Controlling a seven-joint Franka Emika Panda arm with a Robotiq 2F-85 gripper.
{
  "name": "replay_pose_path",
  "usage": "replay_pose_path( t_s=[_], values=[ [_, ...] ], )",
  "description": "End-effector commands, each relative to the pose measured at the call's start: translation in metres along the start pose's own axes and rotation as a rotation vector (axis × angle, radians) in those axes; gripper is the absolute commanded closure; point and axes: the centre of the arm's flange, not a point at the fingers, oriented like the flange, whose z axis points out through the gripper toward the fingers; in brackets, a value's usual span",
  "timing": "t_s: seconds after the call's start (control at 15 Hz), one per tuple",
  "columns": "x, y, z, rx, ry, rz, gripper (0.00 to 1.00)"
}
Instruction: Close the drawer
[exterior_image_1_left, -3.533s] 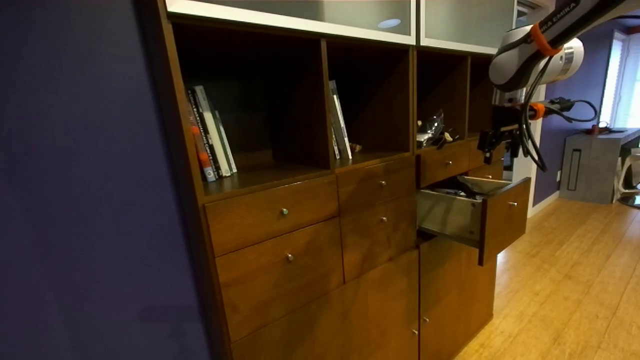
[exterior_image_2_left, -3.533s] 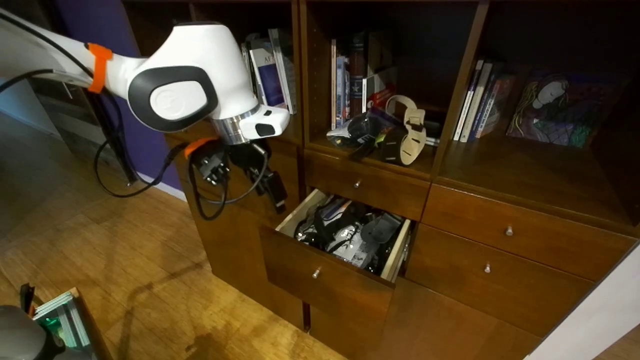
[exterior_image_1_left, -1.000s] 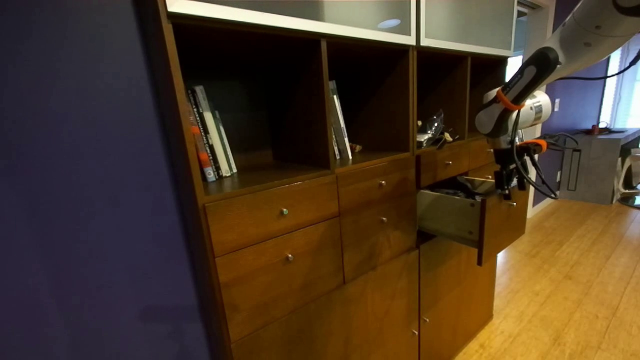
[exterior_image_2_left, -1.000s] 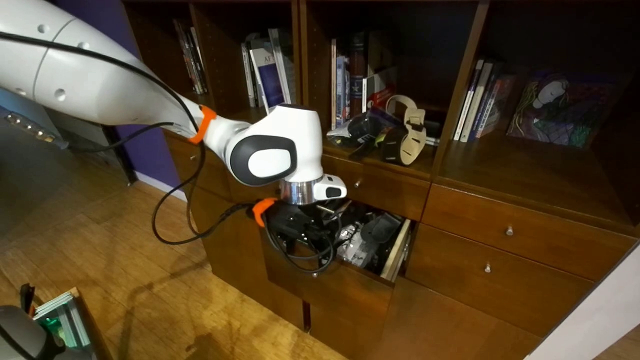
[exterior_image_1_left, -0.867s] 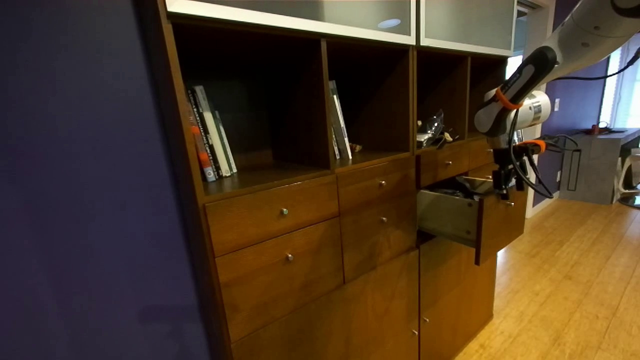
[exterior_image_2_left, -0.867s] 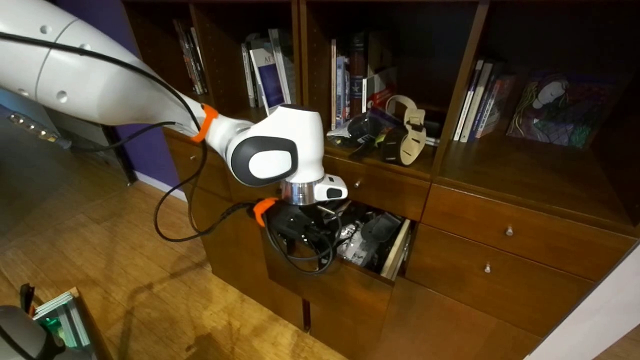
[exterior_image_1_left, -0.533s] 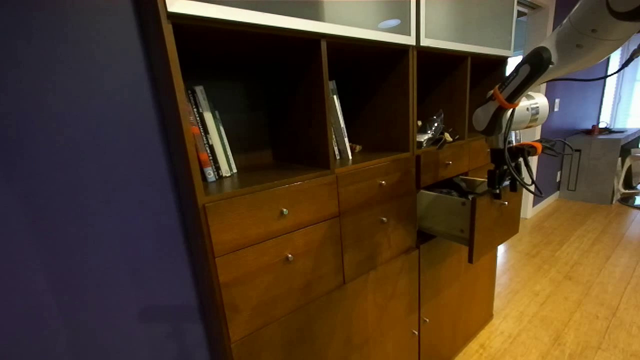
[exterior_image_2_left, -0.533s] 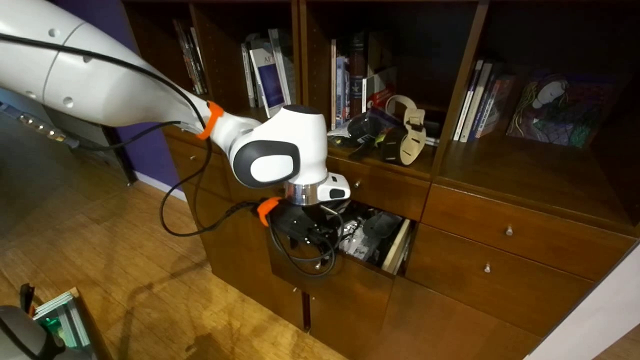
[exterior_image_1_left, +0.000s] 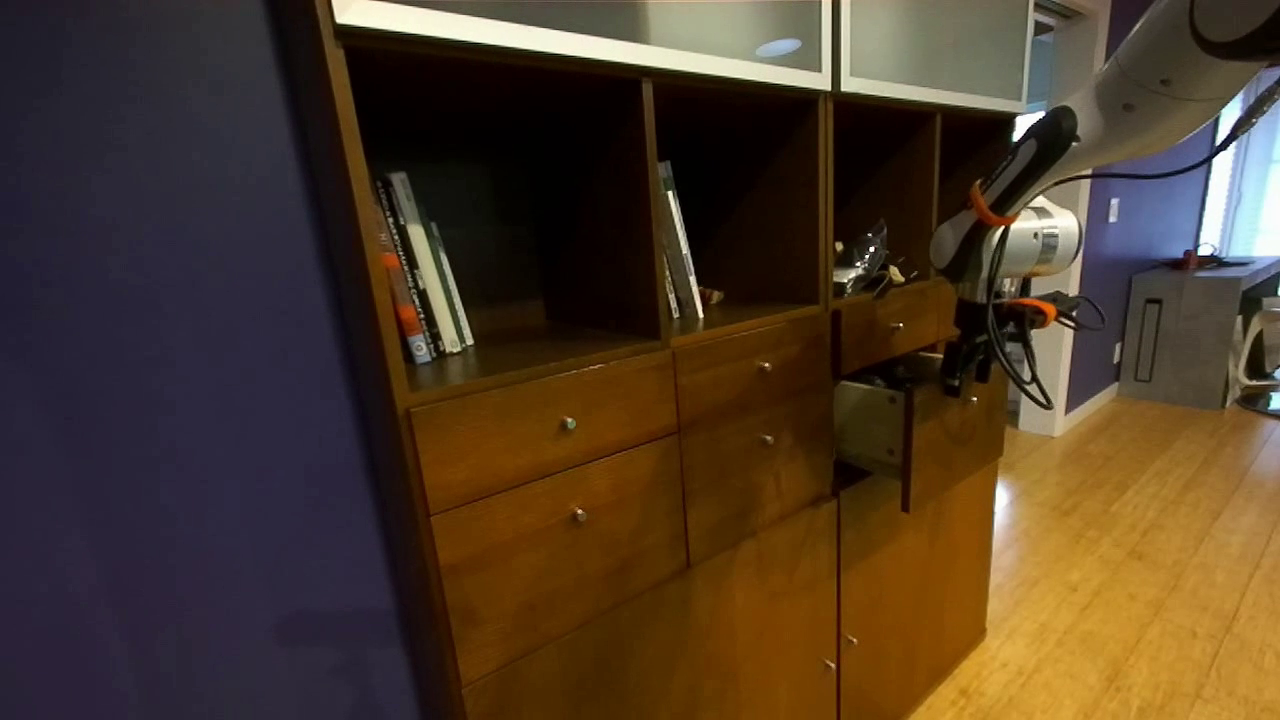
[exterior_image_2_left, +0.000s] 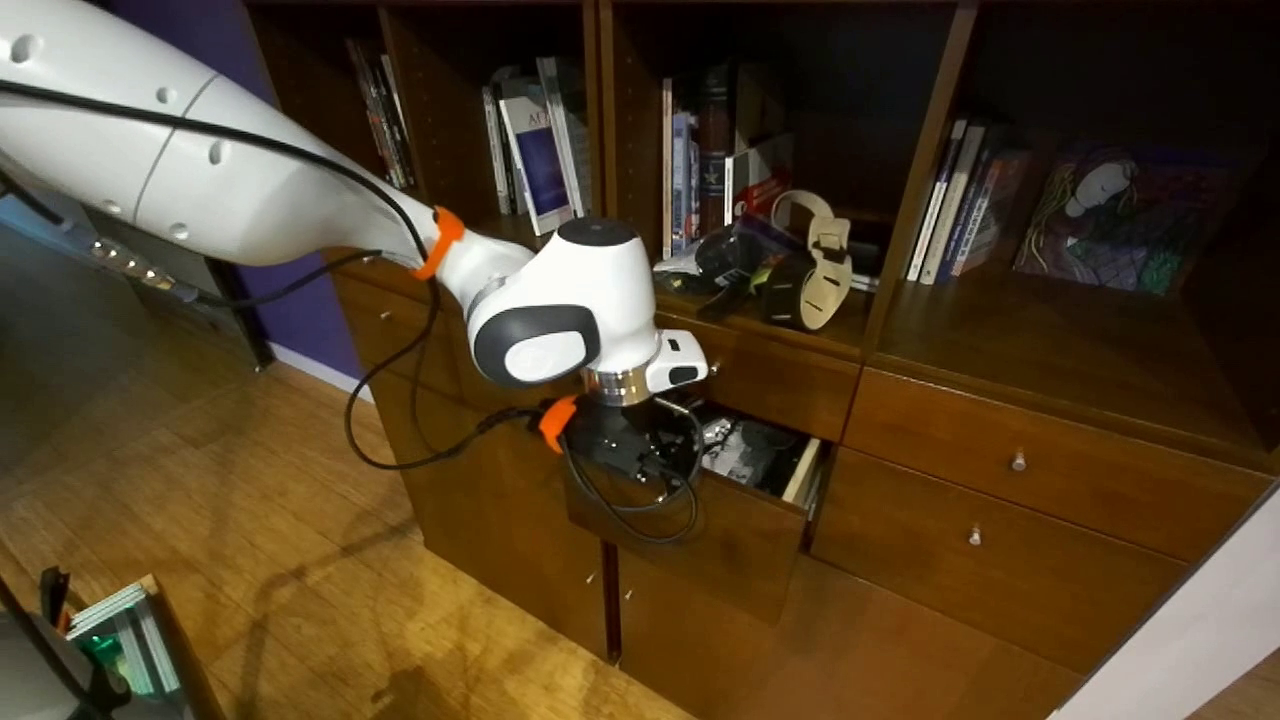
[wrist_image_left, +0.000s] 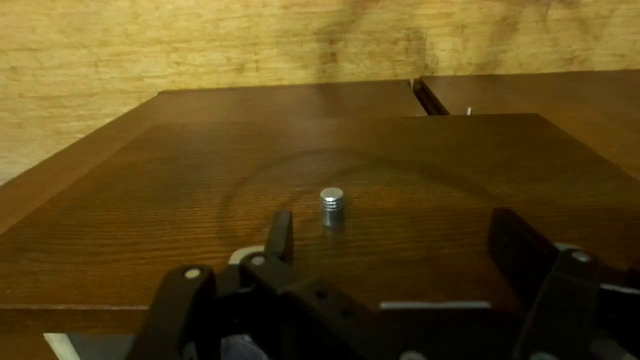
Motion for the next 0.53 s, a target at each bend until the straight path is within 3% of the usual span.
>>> replay_pose_path(
  t_s=[0.0,0.47],
  values=[
    [0.03,-0.007,0.019,0.0,0.138,-0.004,0.0],
    [0.062,-0.024,0.035,-0.041,0.344,0.046,0.0]
  ],
)
